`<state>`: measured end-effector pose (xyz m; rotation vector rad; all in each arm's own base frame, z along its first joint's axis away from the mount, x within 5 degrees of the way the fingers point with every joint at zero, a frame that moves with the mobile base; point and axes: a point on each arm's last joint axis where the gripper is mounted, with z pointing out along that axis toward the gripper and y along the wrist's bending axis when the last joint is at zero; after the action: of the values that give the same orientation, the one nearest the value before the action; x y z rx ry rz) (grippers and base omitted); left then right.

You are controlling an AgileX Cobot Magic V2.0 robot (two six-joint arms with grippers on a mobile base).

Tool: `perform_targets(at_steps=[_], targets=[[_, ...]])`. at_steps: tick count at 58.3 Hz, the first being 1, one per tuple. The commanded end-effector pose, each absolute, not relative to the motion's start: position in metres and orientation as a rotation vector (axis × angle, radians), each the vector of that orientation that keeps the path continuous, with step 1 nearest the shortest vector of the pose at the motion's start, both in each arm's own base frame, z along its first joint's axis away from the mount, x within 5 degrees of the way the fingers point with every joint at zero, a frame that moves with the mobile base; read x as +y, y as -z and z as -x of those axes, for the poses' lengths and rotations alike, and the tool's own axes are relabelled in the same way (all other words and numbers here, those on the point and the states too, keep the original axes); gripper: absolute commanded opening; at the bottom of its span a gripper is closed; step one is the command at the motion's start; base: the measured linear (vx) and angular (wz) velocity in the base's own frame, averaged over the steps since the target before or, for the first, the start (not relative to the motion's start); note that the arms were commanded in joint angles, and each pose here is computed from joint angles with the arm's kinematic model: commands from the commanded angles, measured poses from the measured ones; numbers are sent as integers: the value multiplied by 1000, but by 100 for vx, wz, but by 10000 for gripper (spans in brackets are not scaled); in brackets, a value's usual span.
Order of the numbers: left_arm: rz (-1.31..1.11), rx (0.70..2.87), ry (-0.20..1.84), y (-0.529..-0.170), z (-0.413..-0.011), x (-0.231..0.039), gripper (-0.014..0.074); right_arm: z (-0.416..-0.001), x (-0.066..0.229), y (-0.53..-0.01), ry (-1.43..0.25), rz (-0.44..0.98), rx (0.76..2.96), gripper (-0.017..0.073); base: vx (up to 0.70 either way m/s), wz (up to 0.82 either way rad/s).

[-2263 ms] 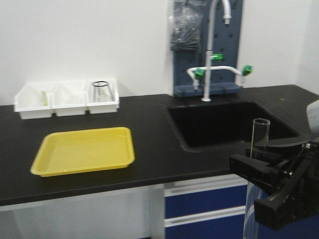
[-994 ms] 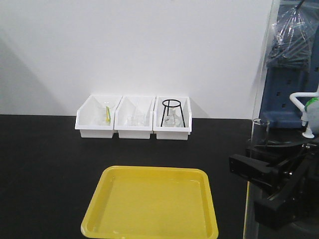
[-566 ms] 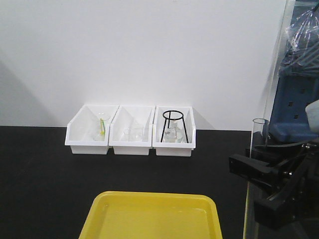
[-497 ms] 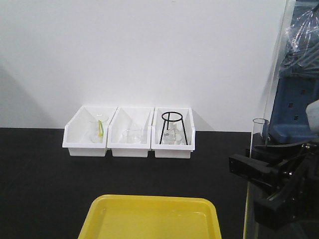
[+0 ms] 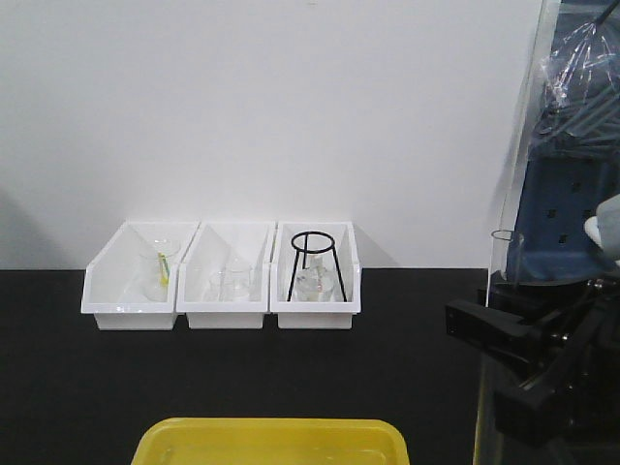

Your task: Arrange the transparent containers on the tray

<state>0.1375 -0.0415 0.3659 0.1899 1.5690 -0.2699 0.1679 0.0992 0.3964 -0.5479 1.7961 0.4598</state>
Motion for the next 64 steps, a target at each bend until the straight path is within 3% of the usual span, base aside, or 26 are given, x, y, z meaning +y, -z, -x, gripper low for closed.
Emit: perform_targets(at_steps=[1, 50, 64], targets=[[-170, 1455, 300, -385, -135, -42, 139, -168, 95, -416, -449, 494, 1688, 72, 8, -7], [-170, 1452, 300, -385, -135, -42, 139, -168, 95, -416, -456, 485, 1690, 72, 2, -2], [-182, 1559, 289, -371, -154, -47, 135, -201, 111, -390, -544, 373, 1856, 72, 0, 0]])
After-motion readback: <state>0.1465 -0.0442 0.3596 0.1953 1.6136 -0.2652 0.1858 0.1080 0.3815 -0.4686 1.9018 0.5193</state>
